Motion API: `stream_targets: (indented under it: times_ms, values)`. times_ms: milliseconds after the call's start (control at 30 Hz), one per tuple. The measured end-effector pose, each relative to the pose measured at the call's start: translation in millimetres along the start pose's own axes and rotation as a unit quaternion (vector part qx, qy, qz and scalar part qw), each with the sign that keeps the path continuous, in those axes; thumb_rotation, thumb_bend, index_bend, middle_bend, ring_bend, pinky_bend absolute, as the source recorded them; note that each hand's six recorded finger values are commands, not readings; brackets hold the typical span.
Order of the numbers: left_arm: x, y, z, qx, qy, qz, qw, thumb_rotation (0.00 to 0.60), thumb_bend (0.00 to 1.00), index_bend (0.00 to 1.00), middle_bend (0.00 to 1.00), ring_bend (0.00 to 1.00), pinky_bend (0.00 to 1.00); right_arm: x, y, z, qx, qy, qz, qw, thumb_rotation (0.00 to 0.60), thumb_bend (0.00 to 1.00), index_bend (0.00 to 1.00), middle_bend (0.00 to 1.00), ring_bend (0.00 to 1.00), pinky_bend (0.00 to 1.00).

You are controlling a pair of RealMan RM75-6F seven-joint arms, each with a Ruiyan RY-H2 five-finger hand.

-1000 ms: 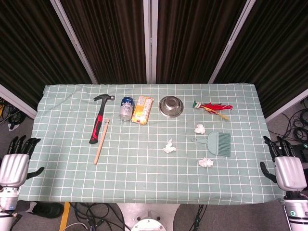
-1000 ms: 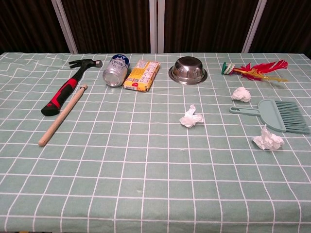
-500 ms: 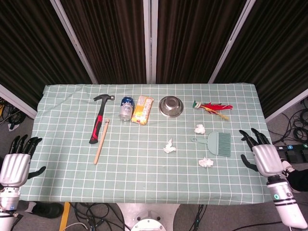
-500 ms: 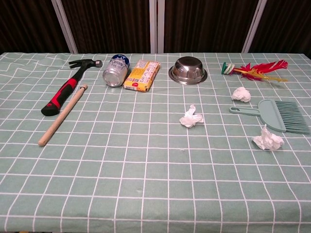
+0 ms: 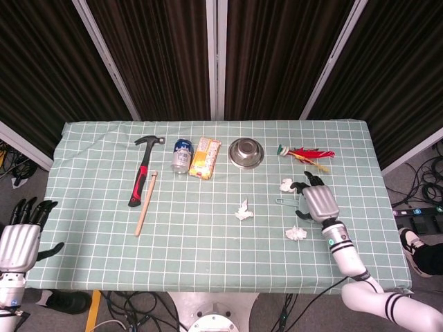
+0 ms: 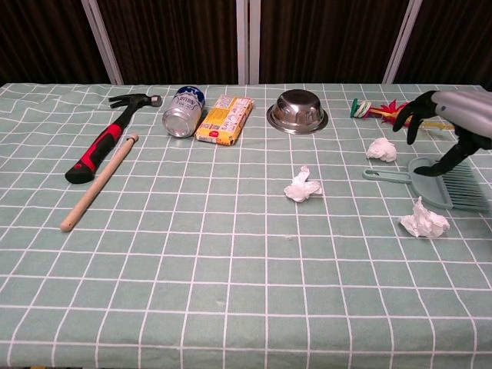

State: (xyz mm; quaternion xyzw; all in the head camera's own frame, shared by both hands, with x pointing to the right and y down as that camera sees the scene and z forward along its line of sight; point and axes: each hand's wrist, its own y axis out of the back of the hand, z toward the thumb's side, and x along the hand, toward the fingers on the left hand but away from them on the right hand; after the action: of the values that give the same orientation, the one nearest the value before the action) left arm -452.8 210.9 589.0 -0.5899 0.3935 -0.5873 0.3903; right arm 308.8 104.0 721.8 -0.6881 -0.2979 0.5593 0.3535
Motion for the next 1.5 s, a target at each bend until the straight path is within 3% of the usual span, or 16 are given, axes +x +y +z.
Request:
stream_targets:
  times_ms: [333,633,1200,1500]
  values:
    - [0,-4,-1,-0.005,0.001,-0.005,1.0,0.6,0.0,0.15,0.14,0.05,0.05,-22,-30,11,0.031,-0.019,0.002,0.9994,0.6,0.17,0.38,0.42,0.08,0.15]
    - [1,-7,-3,-0.01,0.001,-0.013,0.9999,0.6,0.0,0.15,0.13,0.05,0.05,-23,-50,21,0.063,-0.016,0.006,0.9978,0.6,0.18,0.41,0.43,0.08,0.15]
    - [4,-8,-5,-0.012,0.004,-0.011,0.9999,0.6,0.0,0.15,0.13,0.05,0.05,-28,-57,20,0.095,-0.01,0.018,0.9953,0.6,0.26,0.45,0.46,0.1,0.11]
    - [3,-6,-6,-0.011,0.008,-0.01,0.9999,0.6,0.0,0.15,0.13,0.05,0.05,-19,-41,16,0.074,0.005,-0.007,0.9972,0.6,0.33,0.62,0.56,0.18,0.11]
